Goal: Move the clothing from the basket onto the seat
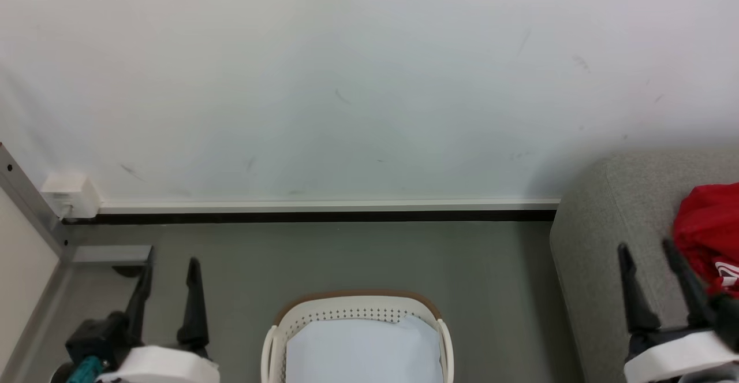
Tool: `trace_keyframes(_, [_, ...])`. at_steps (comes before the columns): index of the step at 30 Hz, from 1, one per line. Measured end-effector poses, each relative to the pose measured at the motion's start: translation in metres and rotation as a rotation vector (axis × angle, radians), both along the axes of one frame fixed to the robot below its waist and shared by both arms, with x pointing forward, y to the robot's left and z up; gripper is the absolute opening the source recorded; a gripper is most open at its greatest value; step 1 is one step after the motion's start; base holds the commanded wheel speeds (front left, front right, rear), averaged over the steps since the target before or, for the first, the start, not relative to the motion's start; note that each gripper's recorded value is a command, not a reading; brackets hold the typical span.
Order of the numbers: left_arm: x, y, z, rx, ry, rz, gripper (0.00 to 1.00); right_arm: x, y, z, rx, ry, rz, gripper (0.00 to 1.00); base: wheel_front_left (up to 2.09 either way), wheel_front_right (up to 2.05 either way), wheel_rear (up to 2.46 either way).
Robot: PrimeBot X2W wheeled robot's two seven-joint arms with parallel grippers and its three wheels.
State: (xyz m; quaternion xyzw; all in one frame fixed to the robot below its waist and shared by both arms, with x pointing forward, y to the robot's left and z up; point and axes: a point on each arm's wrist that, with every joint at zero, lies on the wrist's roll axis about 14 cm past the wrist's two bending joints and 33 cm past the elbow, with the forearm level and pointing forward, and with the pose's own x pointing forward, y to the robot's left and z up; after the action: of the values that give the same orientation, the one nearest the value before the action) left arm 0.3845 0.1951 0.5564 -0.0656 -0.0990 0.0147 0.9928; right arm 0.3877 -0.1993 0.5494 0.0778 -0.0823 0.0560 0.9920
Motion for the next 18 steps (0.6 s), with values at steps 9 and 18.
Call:
trace_keyframes(9, [-0.007, 0.001, -0.03, 0.014, 0.078, -0.013, 1.0, -0.007, 0.001, -0.011, 0.01, 0.015, -0.021, 1.0, 0.0, 0.0, 0.0])
trace_keyframes(18, [-0.007, -0.005, -0.034, 0.001, 0.084, -0.024, 1.0, -0.008, -0.003, -0.006, 0.001, -0.001, -0.028, 1.0, 0.0, 0.0, 0.0])
